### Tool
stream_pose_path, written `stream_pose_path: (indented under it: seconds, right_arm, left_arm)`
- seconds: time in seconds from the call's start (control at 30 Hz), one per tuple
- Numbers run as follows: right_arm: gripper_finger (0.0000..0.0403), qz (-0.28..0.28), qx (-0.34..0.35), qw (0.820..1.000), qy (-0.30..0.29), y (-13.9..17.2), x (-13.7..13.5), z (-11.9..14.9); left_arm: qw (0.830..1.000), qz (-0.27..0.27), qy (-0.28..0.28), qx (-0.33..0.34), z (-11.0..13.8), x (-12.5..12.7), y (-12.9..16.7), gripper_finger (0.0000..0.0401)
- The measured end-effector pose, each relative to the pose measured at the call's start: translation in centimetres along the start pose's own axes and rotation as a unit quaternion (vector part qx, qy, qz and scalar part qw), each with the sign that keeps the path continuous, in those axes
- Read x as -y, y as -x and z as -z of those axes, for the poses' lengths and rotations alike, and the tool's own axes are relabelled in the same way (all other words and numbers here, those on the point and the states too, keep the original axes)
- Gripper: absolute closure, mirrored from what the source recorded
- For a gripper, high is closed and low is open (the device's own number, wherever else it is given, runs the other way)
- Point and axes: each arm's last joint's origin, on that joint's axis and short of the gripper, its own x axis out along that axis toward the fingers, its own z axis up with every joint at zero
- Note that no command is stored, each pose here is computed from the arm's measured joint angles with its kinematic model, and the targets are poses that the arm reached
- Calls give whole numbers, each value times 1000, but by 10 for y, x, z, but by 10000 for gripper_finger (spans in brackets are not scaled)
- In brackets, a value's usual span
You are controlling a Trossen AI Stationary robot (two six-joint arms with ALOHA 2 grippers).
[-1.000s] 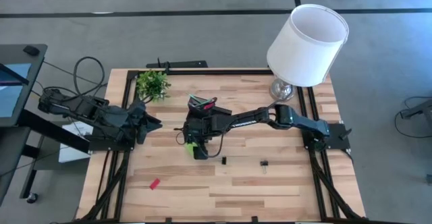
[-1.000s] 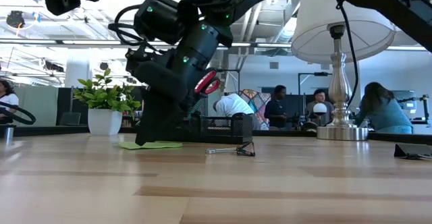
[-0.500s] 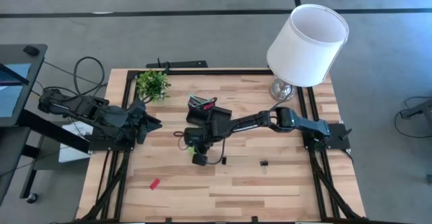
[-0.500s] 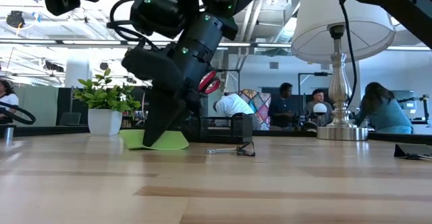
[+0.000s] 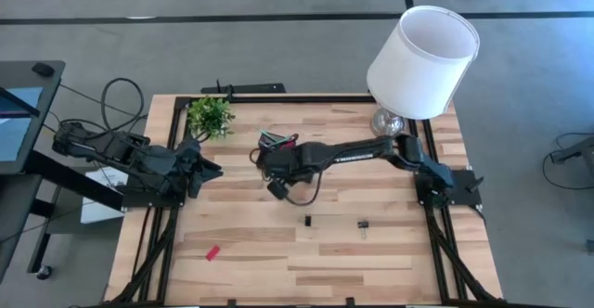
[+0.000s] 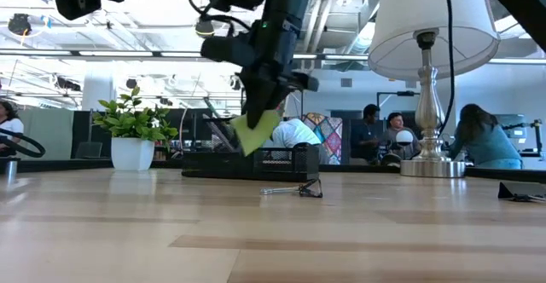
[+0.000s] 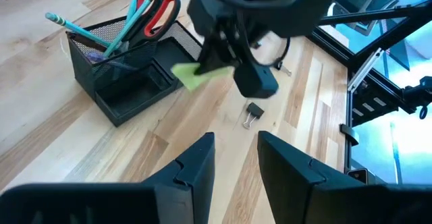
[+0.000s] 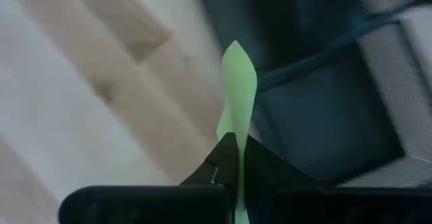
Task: Pick and place office supplies into organizer
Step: Put the green sticky notes into the black desk organizer
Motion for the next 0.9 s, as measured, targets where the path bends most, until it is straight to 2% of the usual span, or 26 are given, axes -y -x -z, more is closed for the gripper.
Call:
stream_pose_path:
  seconds: [0.17,0.3,0.4,0.53,0.73,0.9]
  right_arm:
    - [398,34,-1,997,-65,15,21,-8]
    - [399,73,-35,993,-89,6,43,-12]
    - [400,77,-40,991,-105,0,55,-20]
    - [398,50,-43,992,-110,-2,65,-29]
    - [345,30,-56,996,-65,-2,68,-32]
    - [298,26,-58,996,-61,-2,67,-31]
  left_arm:
    - [1000,0,-1,0,0,0,0,294]
    - [1000,4,-1,-4,0,0,0,294]
    - [1000,11,-1,-11,1,1,0,294]
    - [1000,12,-3,-12,1,1,0,294]
    - [1000,12,-10,-12,1,1,0,294]
    - [1000,12,-10,-12,1,1,0,294]
